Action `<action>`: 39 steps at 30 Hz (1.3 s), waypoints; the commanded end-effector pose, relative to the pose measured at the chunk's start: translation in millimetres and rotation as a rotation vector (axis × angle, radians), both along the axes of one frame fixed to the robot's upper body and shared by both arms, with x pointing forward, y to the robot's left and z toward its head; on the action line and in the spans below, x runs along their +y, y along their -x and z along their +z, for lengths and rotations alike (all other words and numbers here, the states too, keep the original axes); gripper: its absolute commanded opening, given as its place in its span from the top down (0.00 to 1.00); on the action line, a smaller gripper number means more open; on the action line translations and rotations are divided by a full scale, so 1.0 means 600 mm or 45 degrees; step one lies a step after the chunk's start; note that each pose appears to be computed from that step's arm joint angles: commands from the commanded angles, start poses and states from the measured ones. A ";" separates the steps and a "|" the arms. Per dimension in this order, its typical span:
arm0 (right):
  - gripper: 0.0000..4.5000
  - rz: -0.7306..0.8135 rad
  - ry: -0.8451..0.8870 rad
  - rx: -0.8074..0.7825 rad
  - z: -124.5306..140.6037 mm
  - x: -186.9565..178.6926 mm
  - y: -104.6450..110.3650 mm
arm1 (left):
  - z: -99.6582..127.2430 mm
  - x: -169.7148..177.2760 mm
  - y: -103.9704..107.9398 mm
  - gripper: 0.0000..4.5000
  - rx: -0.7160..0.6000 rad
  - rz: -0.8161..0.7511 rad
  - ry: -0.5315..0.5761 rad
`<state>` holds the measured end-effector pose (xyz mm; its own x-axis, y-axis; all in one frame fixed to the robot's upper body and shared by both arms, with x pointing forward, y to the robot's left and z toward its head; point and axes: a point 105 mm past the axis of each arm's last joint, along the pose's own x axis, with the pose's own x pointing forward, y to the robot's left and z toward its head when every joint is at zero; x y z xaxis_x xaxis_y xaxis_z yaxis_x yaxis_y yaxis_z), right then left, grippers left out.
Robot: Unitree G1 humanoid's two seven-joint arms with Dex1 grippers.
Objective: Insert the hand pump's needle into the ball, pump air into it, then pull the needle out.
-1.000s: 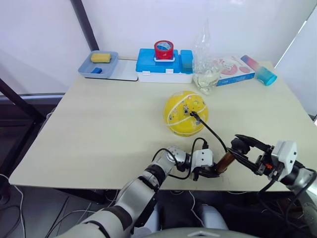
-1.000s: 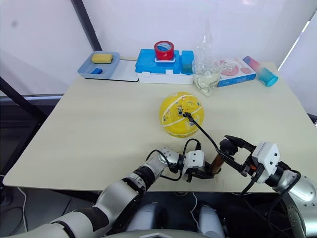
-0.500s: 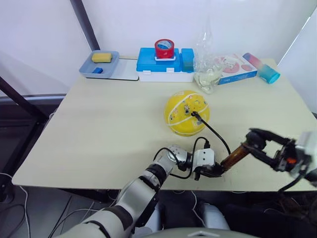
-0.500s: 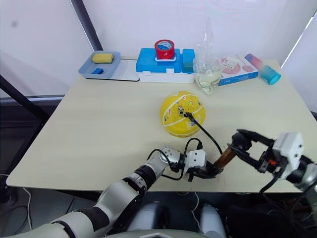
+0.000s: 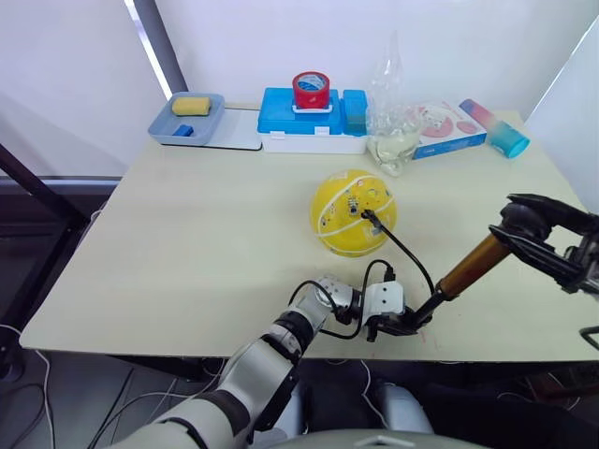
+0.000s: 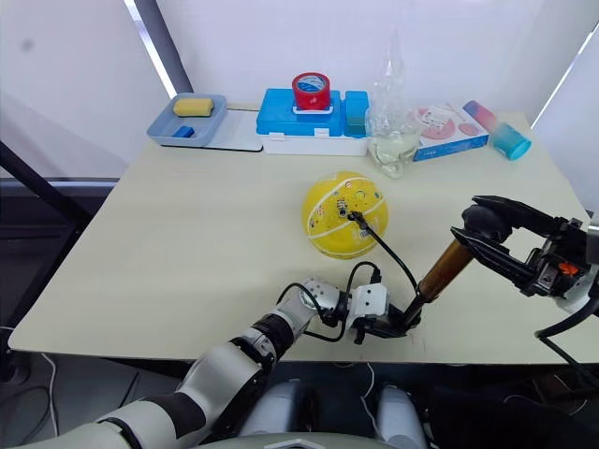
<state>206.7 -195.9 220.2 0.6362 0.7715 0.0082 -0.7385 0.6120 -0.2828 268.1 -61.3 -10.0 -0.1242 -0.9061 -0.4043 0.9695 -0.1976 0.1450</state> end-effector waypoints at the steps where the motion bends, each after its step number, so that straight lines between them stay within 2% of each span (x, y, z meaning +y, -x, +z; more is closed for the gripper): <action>1: 0.57 -0.005 0.062 0.169 -0.095 -0.003 -0.006 | -0.037 0.018 0.013 0.76 0.056 0.003 -0.118; 8: 0.57 -0.044 0.085 0.238 -0.206 0.003 -0.016 | -0.033 0.018 0.008 0.76 0.044 0.014 -0.115; 12: 0.57 -0.044 0.063 0.214 -0.219 0.009 -0.017 | -0.033 0.018 0.009 0.76 0.049 0.012 -0.117; 25: 0.57 0.055 -0.097 -0.080 -0.001 -0.010 0.001 | -0.033 0.019 0.012 0.76 0.059 0.002 -0.107; 31: 0.57 0.096 -0.082 -0.155 0.066 -0.011 0.009 | -0.032 0.019 0.013 0.76 0.065 -0.008 -0.097; 34: 0.57 0.098 -0.069 -0.182 0.090 -0.009 0.010 | -0.031 0.019 0.013 0.76 0.073 0.000 -0.087; 36: 0.57 0.108 -0.049 -0.152 0.089 -0.004 0.009 | -0.030 0.019 0.012 0.76 0.080 0.005 -0.081; 39: 0.57 0.117 0.001 -0.020 0.045 0.003 0.004 | -0.029 0.018 0.013 0.76 0.082 0.003 -0.074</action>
